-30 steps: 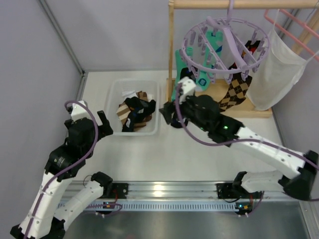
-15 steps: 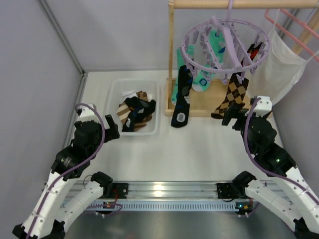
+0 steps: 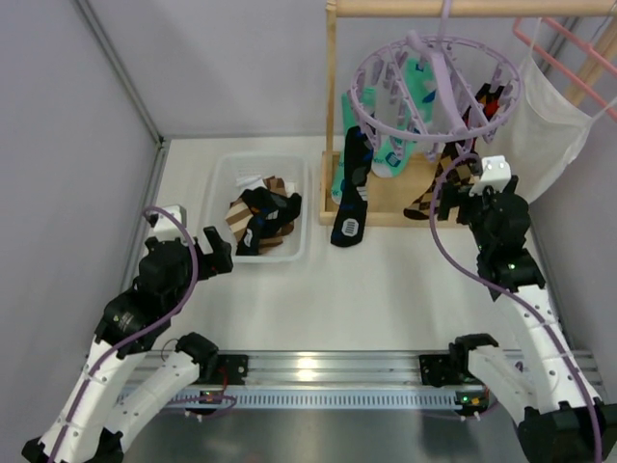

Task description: Remove the socks clipped to the hanger

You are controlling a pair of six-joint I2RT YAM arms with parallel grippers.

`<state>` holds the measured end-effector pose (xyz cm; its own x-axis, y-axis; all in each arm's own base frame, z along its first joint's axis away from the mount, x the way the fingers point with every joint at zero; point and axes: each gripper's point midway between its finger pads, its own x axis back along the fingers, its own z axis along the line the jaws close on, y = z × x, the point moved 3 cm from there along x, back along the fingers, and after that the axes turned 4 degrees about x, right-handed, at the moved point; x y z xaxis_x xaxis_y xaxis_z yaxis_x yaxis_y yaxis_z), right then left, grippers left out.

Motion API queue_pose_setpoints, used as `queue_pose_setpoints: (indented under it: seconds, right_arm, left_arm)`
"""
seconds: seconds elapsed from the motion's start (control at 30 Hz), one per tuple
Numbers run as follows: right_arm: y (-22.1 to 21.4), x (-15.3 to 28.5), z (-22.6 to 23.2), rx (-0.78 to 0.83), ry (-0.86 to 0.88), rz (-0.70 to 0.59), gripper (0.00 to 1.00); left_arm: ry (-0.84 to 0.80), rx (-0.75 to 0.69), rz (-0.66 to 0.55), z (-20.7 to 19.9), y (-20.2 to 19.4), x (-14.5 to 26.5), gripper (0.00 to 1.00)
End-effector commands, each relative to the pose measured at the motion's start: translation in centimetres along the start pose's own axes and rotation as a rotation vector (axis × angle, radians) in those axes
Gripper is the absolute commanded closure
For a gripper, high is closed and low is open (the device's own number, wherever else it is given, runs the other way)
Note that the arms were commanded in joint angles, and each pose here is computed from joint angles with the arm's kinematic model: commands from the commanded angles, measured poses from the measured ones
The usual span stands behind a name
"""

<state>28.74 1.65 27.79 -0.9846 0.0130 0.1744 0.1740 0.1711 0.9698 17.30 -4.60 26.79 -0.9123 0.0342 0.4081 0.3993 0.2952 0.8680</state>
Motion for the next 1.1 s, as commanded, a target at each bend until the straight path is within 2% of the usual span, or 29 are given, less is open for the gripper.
queue_pose_setpoints:
  seconds: [0.0, 0.13, 0.23, 0.33, 0.37, 0.43, 0.47, 0.6, 0.83, 0.93, 1.0, 1.07]
  right_arm:
    - [4.2, -1.4, 0.6, 0.103, 0.129, -0.200, 0.00]
    - [2.5, -3.5, 2.2, 0.188, 0.296, -0.173, 0.01]
    - [2.3, -4.5, 2.3, 0.142, 0.332, -0.215, 0.02]
    - [1.7, -4.7, 1.8, 0.101, 0.366, -0.233, 0.13]
    - [1.8, -4.5, 1.9, 0.105, 0.375, -0.249, 0.22]
    - [1.6, -4.3, 2.3, 0.096, 0.399, -0.257, 0.33]
    - [1.8, -4.1, 2.4, 0.095, 0.405, -0.270, 0.43]
    - [1.3, -3.4, 3.8, 0.055, 0.490, -0.288, 0.49]
    - [0.3, -2.1, 5.1, -0.015, 0.548, -0.316, 0.49]
    - [0.0, -2.1, 4.9, -0.018, 0.517, -0.322, 0.55]
    - [-0.2, -2.1, 4.8, -0.052, 0.505, -0.308, 0.68]
    - [-0.4, -2.1, 5.0, -0.066, 0.511, -0.294, 0.73]
  left_arm:
    - [-0.045, 0.026, -0.034, -0.9, 0.7, 0.0, 0.02]
    - [-0.052, 0.026, -0.034, -1.0, 0.6, 0.0, 0.02]
    - [-0.060, 0.022, -0.030, -1.2, 0.6, 0.0, 0.02]
    - [-0.061, 0.021, -0.028, -1.2, 0.6, -0.1, 0.02]
    - [-0.060, 0.021, -0.027, -1.2, 0.5, -0.1, 0.02]
    - [-0.060, 0.021, -0.027, -1.2, 0.5, -0.1, 0.02]
    - [-0.062, 0.018, -0.026, -1.2, 0.5, -0.1, 0.02]
    - [-0.060, 0.016, -0.021, -1.3, 0.5, -0.2, 0.02]
    - [-0.060, 0.015, -0.019, -1.3, 0.4, -0.2, 0.02]
    - [-0.057, 0.015, -0.019, -1.2, 0.4, -0.2, 0.02]
    - [-0.059, 0.017, -0.020, -1.3, 0.4, -0.2, 0.02]
    - [-0.057, 0.016, -0.019, -1.2, 0.4, -0.2, 0.02]
